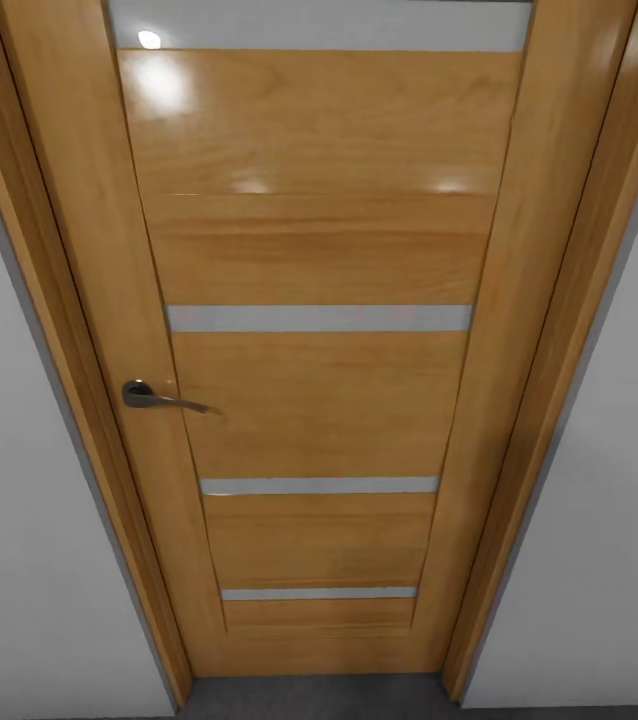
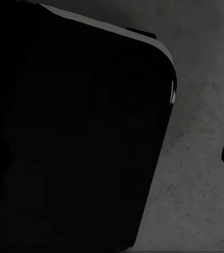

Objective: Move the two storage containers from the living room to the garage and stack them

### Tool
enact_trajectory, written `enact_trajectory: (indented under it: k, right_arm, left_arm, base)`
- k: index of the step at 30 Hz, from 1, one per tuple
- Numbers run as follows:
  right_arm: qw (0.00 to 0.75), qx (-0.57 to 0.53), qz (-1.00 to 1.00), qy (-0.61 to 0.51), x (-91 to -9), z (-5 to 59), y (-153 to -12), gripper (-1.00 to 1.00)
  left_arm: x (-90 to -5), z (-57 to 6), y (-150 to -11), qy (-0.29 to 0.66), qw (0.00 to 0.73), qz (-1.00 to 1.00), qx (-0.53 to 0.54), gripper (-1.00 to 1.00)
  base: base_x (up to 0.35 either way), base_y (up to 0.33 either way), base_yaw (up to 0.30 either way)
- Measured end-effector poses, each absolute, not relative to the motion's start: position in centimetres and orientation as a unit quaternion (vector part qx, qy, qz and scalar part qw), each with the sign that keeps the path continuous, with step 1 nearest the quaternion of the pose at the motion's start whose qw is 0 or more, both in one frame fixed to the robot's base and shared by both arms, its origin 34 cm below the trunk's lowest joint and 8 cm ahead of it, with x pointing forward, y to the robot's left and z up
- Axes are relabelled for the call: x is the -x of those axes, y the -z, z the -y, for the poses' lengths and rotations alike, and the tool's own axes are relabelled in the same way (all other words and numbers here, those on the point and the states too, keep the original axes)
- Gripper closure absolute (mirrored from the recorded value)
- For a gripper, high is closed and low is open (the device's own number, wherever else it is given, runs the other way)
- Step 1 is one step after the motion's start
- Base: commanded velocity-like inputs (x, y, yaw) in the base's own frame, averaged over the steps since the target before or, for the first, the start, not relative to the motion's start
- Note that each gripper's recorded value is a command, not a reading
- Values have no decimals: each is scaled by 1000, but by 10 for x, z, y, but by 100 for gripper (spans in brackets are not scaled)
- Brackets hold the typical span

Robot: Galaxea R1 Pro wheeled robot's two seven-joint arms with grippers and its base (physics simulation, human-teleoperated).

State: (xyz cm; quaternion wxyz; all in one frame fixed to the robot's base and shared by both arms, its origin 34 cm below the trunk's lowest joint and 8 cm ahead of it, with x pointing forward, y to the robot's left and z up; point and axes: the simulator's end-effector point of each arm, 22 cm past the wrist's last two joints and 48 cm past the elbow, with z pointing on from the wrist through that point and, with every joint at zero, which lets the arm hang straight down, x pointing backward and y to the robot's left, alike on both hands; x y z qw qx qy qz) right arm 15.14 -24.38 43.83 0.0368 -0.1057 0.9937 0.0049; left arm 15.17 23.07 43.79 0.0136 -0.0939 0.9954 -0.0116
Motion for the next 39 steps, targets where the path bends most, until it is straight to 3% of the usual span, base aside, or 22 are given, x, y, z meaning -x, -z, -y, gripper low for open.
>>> enact_trajectory:
  k: [19,28,39]
  right_arm:
    - [35,106,-994,-4,-151,247,-438,-100]
    - [94,105,-990,1,-210,245,-443,-100]
    - [97,103,-990,8,-232,247,-446,-100]
  left_arm:
    - [-153,-234,-438,8,16,-996,89,-100]
    - [-195,-241,-440,6,59,-994,89,-100]
    - [-215,-248,-443,2,80,-993,90,-100]
  base:
    - [0,0,0]
    - [0,0,0]
    - [0,0,0]
